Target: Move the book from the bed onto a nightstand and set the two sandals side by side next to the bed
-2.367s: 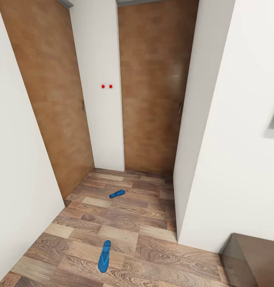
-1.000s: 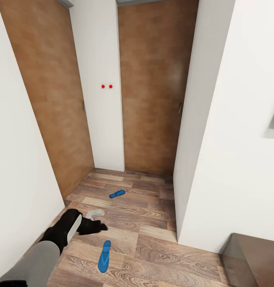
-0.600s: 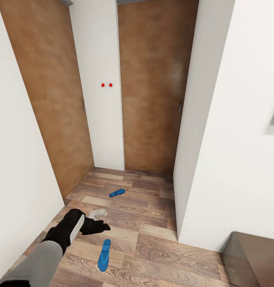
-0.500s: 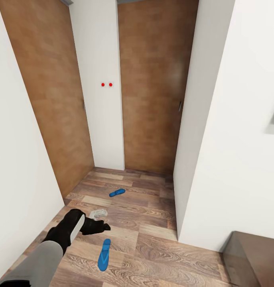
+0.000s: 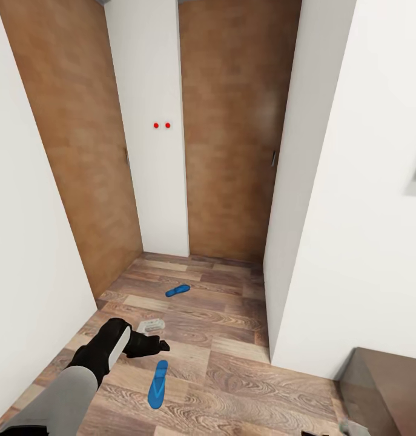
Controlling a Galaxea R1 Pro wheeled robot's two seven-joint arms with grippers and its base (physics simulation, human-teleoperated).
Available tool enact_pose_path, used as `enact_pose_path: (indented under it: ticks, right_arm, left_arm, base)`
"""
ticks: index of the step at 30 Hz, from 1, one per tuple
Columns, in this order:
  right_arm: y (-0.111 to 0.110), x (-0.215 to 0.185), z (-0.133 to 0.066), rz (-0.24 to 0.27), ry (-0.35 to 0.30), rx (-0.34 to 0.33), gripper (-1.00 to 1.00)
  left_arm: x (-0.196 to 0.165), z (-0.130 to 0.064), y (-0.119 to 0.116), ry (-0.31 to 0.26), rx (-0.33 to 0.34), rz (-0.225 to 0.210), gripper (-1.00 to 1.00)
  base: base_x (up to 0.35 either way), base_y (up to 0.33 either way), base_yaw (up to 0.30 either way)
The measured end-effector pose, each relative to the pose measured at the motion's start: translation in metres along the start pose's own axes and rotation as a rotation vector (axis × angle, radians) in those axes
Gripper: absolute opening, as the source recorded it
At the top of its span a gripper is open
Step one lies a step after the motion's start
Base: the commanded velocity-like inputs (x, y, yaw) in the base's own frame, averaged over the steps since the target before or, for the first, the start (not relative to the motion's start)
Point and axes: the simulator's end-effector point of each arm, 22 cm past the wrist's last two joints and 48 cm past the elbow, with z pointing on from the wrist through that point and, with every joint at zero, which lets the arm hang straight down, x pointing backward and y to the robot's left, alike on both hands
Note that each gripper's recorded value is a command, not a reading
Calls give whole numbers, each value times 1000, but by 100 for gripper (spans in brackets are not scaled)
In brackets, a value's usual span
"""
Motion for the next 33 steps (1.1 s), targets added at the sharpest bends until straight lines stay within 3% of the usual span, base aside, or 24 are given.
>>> enact_pose_path:
  ticks: [1, 5, 10, 13, 15, 20, 27, 30, 33]
  right_arm:
    - [-3, -17, -12, 83, -9, -23, 100]
    - [3, -81, -52, 260, -94, -163, 100]
    - [1, -142, -102, 366, -190, -318, 100]
    - [10, -147, -112, 405, -178, -399, 100]
    - [18, -142, -116, 435, -136, -451, 100]
    - [24, -132, -115, 460, -83, -491, 100]
    - [35, -133, -117, 444, -67, -513, 100]
    - [58, -143, -127, 396, -82, -570, 100]
    - [87, -155, -145, 357, -107, -691, 100]
  left_arm:
    - [1, 2, 1, 0, 0, 0, 100]
    - [4, 8, 3, 0, 0, 0, 100]
    - [11, 17, 6, 3, 0, -1, 100]
    - [15, 23, 8, 5, 0, -2, 100]
    - [18, 27, 10, 1, 0, 0, 100]
    - [26, 41, 14, -18, 1, 4, 100]
    - [30, 53, -21, -28, 46, 23, 100]
    - [30, 54, -24, -29, 49, 26, 100]
    - [30, 55, -25, -30, 49, 27, 100]
  base:
    - [0, 0, 0]
    - [0, 0, 0]
    - [0, 0, 0]
    - [0, 0, 0]
    - [0, 0, 0]
    - [0, 0, 0]
    - [0, 0, 0]
    - [0, 0, 0]
    - [0, 0, 0]
